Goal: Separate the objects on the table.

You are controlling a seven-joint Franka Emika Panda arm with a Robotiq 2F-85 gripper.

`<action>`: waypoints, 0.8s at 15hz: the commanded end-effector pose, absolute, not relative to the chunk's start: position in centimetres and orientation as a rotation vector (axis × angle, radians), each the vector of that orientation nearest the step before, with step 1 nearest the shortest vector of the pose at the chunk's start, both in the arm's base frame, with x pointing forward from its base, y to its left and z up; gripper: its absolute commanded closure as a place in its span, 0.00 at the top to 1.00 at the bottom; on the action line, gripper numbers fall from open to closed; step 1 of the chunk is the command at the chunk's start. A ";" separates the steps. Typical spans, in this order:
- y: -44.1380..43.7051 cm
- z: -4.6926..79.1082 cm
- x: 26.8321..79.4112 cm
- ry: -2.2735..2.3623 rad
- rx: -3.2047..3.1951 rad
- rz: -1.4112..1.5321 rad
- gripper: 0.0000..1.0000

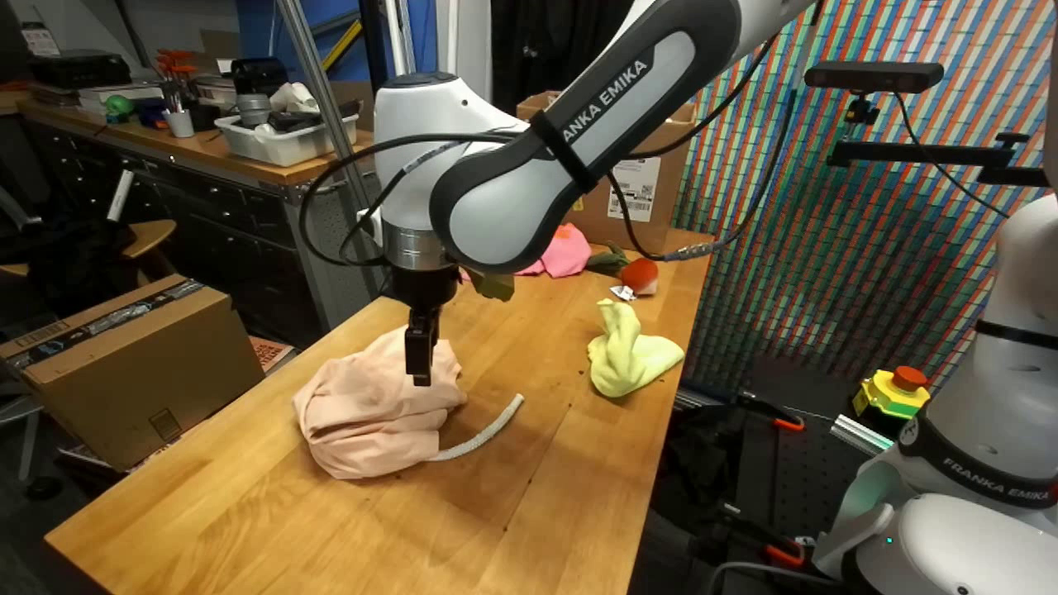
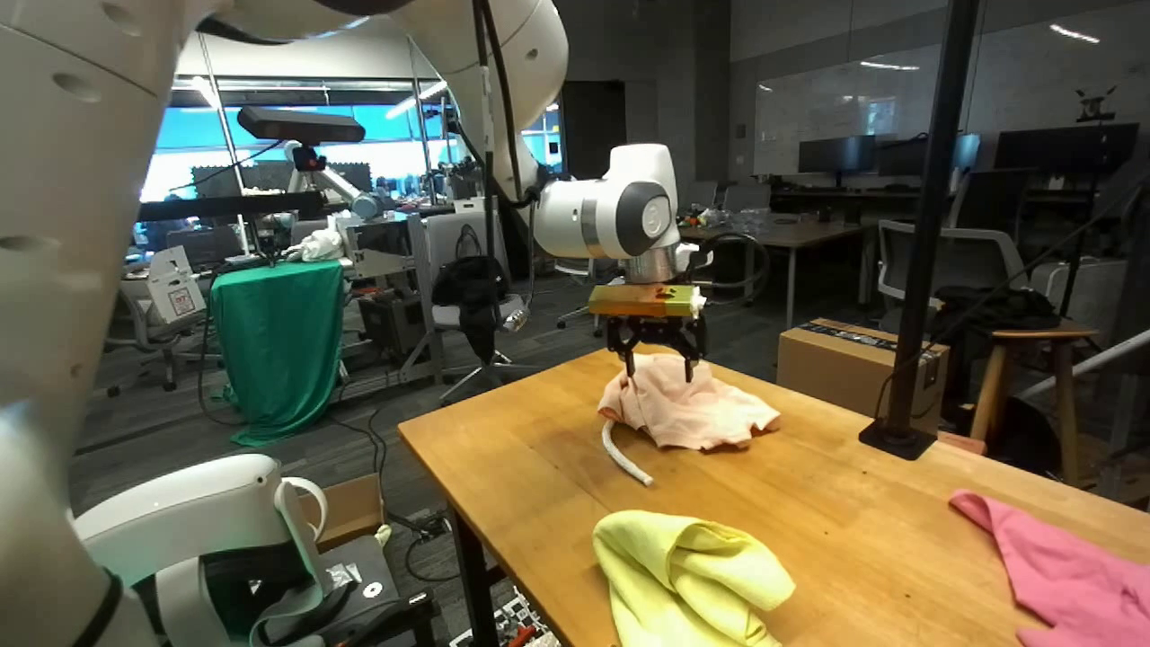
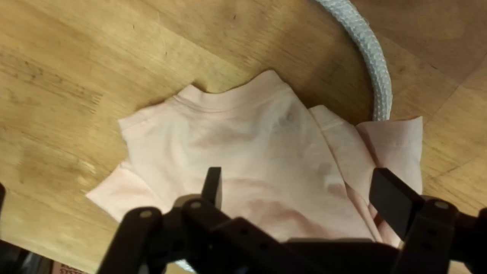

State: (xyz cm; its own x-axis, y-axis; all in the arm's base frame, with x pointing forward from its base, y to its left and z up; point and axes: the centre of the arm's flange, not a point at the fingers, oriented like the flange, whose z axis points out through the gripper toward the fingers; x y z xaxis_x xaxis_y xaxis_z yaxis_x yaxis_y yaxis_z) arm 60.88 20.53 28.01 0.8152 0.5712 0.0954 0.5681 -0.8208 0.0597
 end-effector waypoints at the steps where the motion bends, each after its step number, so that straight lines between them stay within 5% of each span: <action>1: 22.4 27.3 64.2 1.227 2.878 0.106 1.00; 12: 25.1 25.0 67.5 1.527 2.745 0.183 1.00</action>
